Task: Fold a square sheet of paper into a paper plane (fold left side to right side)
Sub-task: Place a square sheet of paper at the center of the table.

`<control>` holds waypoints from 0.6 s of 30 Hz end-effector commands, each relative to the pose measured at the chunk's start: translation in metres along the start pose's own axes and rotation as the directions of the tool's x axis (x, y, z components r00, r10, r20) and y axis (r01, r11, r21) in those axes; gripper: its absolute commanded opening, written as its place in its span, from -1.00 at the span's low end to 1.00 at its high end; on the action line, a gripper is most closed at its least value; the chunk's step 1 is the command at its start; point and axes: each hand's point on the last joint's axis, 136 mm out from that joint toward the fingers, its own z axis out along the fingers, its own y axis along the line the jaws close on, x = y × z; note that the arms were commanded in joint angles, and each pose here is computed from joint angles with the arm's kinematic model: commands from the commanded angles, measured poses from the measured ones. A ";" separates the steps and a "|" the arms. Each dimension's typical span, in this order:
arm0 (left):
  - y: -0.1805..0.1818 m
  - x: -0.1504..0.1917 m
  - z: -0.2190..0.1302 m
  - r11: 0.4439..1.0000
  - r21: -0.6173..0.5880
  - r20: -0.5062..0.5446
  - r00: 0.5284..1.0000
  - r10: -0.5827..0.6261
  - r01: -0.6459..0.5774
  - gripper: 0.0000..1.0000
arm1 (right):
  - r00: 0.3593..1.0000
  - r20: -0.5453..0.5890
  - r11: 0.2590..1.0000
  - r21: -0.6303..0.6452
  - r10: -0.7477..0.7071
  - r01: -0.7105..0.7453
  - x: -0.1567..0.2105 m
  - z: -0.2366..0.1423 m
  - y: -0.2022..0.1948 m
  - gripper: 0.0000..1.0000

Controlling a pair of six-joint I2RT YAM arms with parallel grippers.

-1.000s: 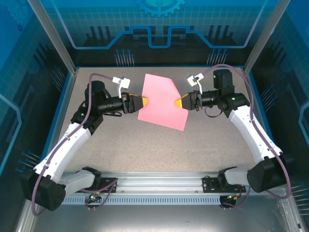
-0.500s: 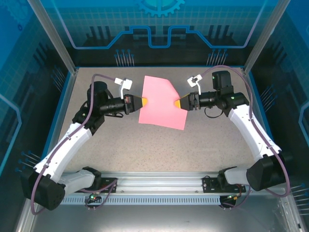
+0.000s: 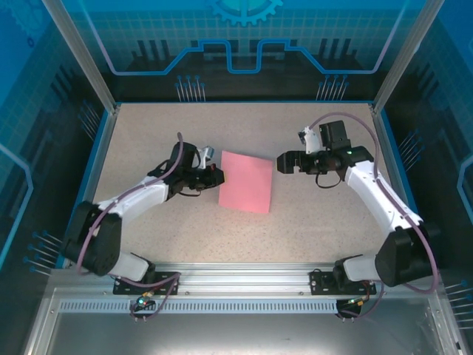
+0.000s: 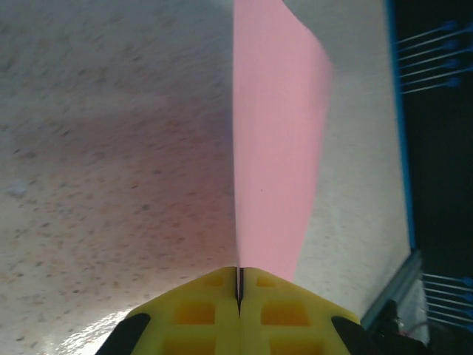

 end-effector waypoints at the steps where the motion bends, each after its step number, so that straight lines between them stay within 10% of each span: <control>1: 0.012 -0.003 0.021 0.996 -0.073 -0.026 0.999 -0.045 0.043 -1.00 | 0.995 -0.026 0.995 -0.028 0.095 -0.095 0.006 0.030 -0.003 0.83; 18: 0.038 0.009 0.030 0.976 -0.214 -0.095 0.993 -0.069 0.047 -0.96 | 0.945 -0.228 0.972 0.044 0.235 -0.231 0.037 0.159 -0.012 -0.14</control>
